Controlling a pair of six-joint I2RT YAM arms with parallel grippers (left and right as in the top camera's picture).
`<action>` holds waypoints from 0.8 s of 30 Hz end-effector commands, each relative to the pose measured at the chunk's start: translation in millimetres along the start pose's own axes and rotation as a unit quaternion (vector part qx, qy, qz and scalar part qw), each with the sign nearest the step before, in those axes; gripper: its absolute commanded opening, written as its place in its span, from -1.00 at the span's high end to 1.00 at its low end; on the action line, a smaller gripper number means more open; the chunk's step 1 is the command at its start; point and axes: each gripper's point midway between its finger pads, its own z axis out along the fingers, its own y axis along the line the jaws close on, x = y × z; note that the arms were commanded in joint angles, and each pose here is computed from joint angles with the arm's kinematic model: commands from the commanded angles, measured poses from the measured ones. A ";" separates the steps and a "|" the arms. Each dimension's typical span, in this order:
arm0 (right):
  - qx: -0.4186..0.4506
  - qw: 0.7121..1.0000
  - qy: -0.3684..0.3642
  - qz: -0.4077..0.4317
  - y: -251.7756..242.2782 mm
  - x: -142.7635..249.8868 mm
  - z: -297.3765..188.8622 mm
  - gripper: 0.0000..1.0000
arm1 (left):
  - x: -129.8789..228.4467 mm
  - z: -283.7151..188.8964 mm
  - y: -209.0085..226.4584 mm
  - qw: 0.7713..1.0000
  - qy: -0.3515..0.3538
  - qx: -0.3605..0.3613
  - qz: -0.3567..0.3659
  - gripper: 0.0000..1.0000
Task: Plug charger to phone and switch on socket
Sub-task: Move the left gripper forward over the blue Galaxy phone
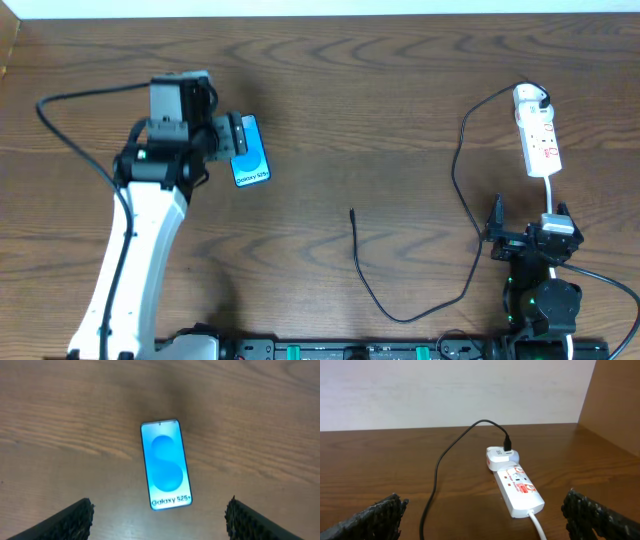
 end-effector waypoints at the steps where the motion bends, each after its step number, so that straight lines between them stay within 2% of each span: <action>1: -0.003 1.000 -0.001 -0.006 1.6 0.2 -0.4 -0.98 | -13.5 4.8 -10.4 0.999 0.024 0.021 -0.027 -0.69; 6: -0.003 1.000 -0.001 -0.006 1.6 0.2 -0.4 -0.98 | -3.8 30.4 -14.0 0.994 0.102 0.017 -0.032 -0.70; 15: -0.003 1.000 -0.001 -0.006 1.6 0.2 -0.4 -0.99 | -2.4 39.0 -13.9 0.993 0.108 0.016 -0.032 -0.69; 16: -0.003 1.000 -0.001 -0.006 1.6 0.2 -0.4 -0.99 | -2.7 39.1 -14.0 0.994 0.107 0.016 -0.032 -0.64; 17: -0.003 1.000 -0.001 -0.006 1.6 0.2 -0.4 -0.99 | -3.0 39.1 -14.0 0.994 0.107 0.016 -0.032 -0.11; 18: -0.003 1.000 -0.001 -0.006 1.6 0.2 -0.4 -0.98 | -3.7 39.3 -14.2 0.994 0.105 0.016 -0.033 0.26; 19: -0.003 1.000 -0.001 -0.006 1.6 0.2 -0.4 -0.99 | -3.6 39.4 -14.9 0.994 0.106 0.018 -0.033 0.28; 20: -0.003 1.000 -0.001 -0.006 1.6 0.0 -0.4 -0.99 | -3.0 39.0 -19.2 0.993 0.108 0.030 -0.033 -0.96; 24: -0.003 1.000 -0.001 -0.006 1.6 0.2 -0.4 -0.98 | -4.7 37.0 -28.9 0.992 0.109 0.059 -0.026 -0.96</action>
